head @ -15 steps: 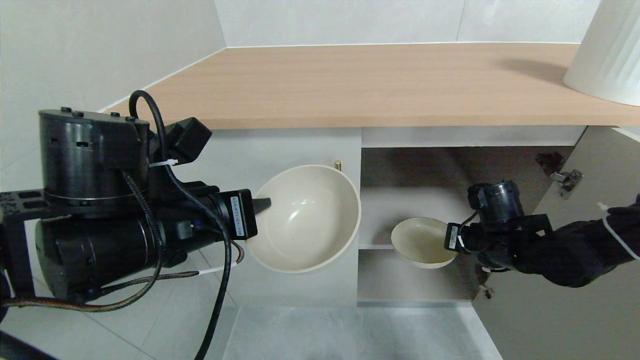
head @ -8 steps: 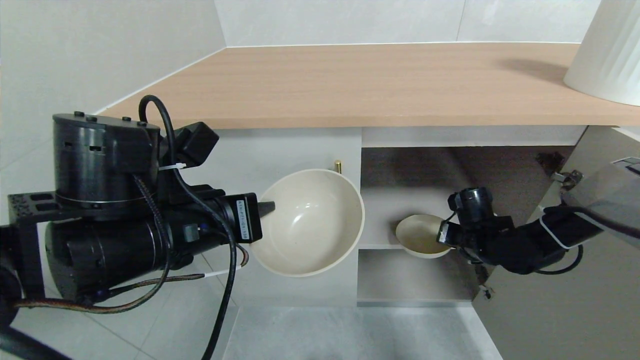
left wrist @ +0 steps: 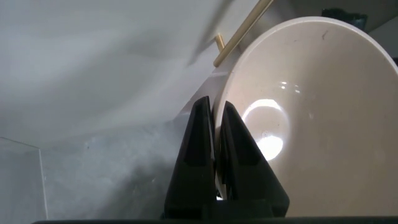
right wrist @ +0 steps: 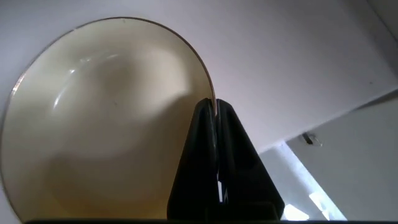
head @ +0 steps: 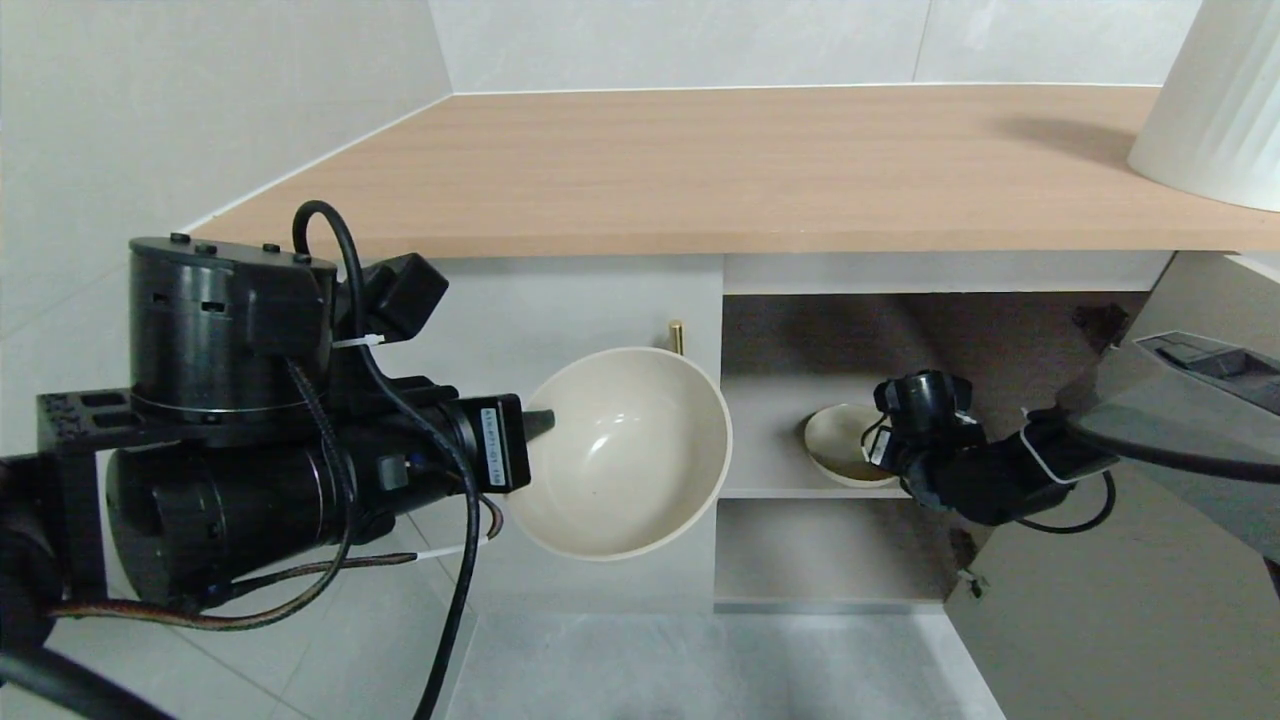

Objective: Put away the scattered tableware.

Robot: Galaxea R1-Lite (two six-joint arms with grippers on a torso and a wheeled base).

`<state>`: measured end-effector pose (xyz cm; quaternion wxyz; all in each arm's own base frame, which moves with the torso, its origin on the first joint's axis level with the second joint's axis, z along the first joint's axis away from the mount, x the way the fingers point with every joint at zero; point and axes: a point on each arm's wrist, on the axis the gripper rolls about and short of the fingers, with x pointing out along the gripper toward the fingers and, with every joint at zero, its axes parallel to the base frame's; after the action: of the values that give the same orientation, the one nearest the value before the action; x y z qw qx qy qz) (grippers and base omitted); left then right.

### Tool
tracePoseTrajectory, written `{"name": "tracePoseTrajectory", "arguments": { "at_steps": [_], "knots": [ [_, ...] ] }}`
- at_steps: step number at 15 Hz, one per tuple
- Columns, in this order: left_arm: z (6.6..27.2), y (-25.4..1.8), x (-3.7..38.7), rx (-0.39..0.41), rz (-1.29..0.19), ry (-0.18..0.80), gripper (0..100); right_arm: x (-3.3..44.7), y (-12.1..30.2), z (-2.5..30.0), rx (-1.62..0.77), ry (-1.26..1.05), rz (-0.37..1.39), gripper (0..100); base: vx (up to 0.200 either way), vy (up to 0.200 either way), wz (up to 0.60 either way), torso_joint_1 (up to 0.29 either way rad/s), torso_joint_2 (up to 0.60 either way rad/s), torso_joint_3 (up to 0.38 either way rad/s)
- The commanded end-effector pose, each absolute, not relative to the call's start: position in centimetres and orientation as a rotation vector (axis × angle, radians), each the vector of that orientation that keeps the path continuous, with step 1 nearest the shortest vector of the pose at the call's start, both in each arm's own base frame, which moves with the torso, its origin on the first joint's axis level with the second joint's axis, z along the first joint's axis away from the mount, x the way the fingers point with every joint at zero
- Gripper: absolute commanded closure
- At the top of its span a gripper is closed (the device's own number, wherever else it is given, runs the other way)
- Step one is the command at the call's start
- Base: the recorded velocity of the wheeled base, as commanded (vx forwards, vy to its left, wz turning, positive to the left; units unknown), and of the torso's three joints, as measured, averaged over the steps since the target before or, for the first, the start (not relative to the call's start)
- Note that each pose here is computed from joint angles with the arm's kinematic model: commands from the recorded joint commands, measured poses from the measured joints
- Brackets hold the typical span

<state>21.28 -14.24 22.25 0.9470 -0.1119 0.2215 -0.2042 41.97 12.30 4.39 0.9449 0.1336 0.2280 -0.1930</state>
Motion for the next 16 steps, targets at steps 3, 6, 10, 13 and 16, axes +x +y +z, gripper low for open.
{"name": "tracePoseTrajectory", "arguments": {
  "at_steps": [3,6,10,13,16],
  "knots": [
    [22.0,-14.3,21.4,-0.221,-0.414,0.459,100,42.9,12.2,4.2,0.302,0.444,-0.409,100,0.000,0.000,0.00,0.000,0.00,0.000],
    [22.0,-14.3,21.3,-0.221,-0.415,0.460,100,43.1,12.2,4.2,0.303,0.434,-0.419,100,0.000,0.000,0.00,0.000,0.00,0.000],
    [21.8,-14.4,21.4,-0.218,-0.417,0.465,100,43.0,12.2,4.6,0.317,0.423,-0.422,0,0.000,0.000,0.00,0.000,0.00,0.000],
    [21.5,-14.8,21.6,-0.211,-0.418,0.476,100,41.2,12.0,7.7,0.343,0.393,-0.398,0,0.000,0.000,0.00,0.000,0.00,0.000],
    [20.7,-15.8,21.8,-0.193,-0.440,0.506,100,36.3,13.1,11.8,0.342,0.428,-0.252,0,0.000,0.000,0.00,0.000,0.00,0.000]
  ]
}}
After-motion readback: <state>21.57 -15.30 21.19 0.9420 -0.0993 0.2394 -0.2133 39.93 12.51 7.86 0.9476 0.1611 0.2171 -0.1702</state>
